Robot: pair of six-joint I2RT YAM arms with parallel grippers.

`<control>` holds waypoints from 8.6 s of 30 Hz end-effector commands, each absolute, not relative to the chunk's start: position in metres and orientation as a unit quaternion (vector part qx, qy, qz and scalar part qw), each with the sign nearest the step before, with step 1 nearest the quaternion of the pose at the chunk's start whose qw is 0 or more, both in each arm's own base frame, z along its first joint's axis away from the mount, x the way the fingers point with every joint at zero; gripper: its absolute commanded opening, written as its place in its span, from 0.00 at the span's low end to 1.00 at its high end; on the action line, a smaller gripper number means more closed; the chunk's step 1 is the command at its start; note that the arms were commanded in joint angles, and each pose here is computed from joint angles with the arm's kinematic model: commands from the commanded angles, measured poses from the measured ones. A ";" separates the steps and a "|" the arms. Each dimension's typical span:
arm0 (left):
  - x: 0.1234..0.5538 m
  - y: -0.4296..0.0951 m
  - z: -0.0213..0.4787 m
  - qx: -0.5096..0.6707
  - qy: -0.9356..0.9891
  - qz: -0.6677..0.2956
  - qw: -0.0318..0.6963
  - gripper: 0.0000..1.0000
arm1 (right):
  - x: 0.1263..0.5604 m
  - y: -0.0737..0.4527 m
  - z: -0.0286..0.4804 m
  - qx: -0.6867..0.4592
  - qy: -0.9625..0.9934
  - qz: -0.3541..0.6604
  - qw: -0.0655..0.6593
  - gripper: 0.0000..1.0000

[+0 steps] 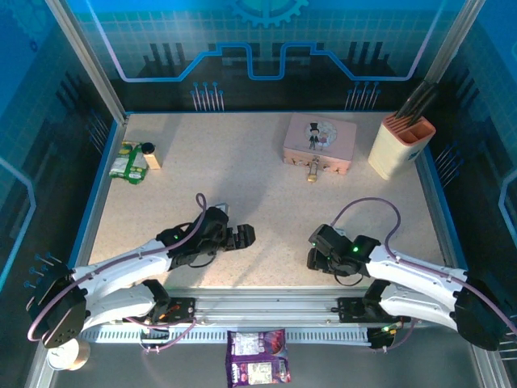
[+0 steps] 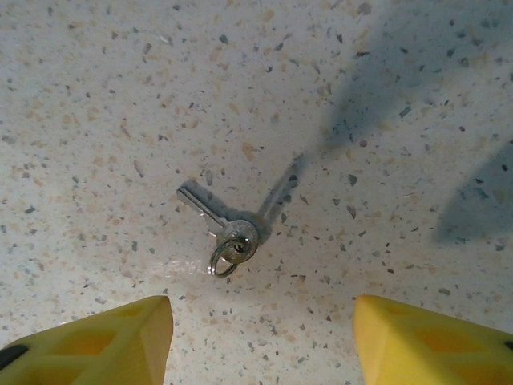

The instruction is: Unlock the padlock with the key

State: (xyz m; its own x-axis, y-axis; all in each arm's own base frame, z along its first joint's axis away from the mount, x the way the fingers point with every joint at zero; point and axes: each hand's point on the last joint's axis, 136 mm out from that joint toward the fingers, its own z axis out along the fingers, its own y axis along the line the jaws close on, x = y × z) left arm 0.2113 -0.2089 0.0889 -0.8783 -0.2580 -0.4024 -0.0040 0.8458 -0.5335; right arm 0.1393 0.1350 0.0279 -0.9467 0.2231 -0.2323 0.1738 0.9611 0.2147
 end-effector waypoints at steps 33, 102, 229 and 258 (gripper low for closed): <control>0.212 -0.203 0.081 -0.100 0.926 -0.265 0.249 0.99 | 0.160 0.155 0.010 0.088 0.985 0.076 0.129 0.27; 0.216 -0.208 0.082 -0.093 0.930 -0.257 0.246 0.99 | 0.159 0.129 0.008 0.073 0.988 -0.001 0.136 0.10; 0.228 -0.236 0.179 0.322 0.671 -0.266 0.612 0.90 | 0.284 0.199 0.034 -0.145 0.985 0.082 0.044 0.04; 0.279 -0.296 0.260 -0.018 0.719 -0.565 0.405 0.74 | 0.288 0.205 0.261 0.127 0.690 0.471 0.535 0.00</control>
